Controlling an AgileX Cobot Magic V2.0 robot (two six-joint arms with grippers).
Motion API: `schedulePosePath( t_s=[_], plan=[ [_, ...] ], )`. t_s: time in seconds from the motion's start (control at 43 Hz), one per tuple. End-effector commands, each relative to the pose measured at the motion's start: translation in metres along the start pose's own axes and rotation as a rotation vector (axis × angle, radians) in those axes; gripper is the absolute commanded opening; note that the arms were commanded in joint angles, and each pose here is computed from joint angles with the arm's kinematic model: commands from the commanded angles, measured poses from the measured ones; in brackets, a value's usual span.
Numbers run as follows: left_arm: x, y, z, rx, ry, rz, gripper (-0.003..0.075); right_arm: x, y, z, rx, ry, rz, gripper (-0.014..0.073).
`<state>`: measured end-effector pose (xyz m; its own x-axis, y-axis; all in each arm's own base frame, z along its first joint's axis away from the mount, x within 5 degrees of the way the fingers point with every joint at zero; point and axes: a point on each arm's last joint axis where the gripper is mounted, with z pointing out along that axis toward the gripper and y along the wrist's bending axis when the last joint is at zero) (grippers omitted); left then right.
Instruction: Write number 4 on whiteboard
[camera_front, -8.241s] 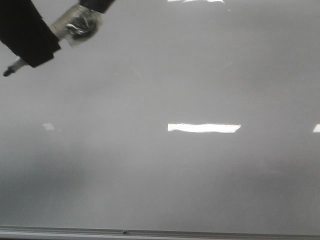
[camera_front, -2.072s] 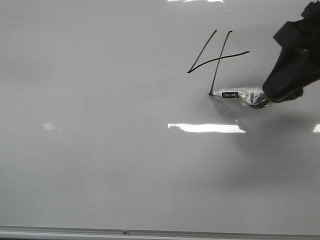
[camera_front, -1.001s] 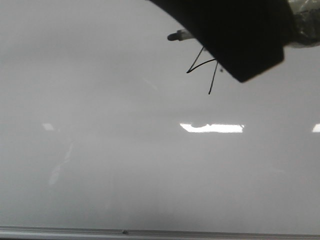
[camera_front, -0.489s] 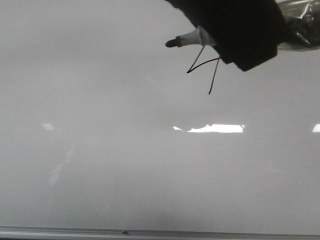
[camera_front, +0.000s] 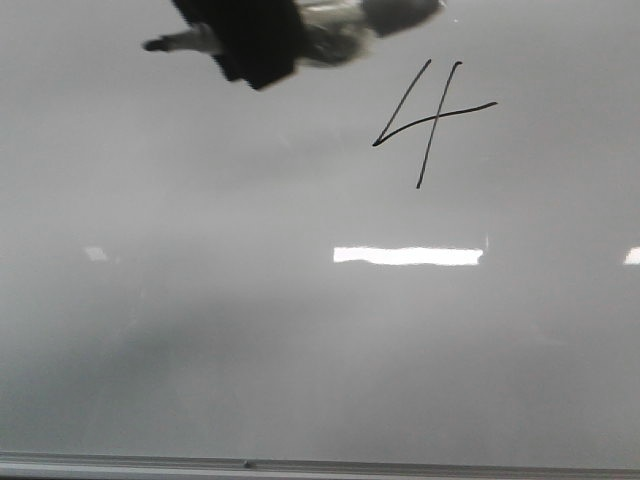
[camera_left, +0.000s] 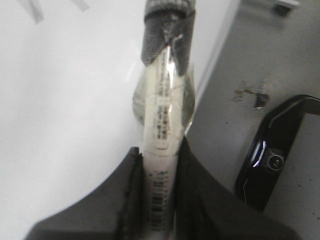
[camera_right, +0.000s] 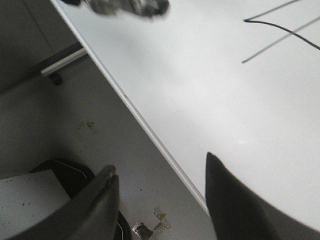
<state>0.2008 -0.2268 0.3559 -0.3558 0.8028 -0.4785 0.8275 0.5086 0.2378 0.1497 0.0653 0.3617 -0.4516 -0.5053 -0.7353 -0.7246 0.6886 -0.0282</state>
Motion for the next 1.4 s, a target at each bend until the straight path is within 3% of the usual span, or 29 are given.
schedulePosePath(
  t_s=[0.0,0.326,0.652,0.978,1.373],
  plan=[
    [0.008,0.031,-0.038,-0.133,-0.095,-0.179,0.0049,-0.010,-0.007,-0.009,0.069,-0.078,0.062,0.0421],
    [0.092,0.083,-0.080,-0.352,-0.110,-0.444,0.0048,-0.009,-0.008,-0.009,0.071,-0.075,0.066,0.0421],
    [0.161,0.096,-0.075,-0.517,-0.274,-0.733,0.0048,-0.009,-0.008,-0.009,0.072,-0.077,0.066,0.0421],
    [0.165,0.108,-0.047,-0.551,-0.499,-0.780,0.0048,-0.009,-0.008,-0.009,0.071,-0.074,0.067,0.0421],
    [0.156,0.130,-0.011,-0.541,-0.537,-0.767,0.0048,-0.009,-0.008,-0.009,0.073,-0.077,0.067,0.0421]
  ],
)
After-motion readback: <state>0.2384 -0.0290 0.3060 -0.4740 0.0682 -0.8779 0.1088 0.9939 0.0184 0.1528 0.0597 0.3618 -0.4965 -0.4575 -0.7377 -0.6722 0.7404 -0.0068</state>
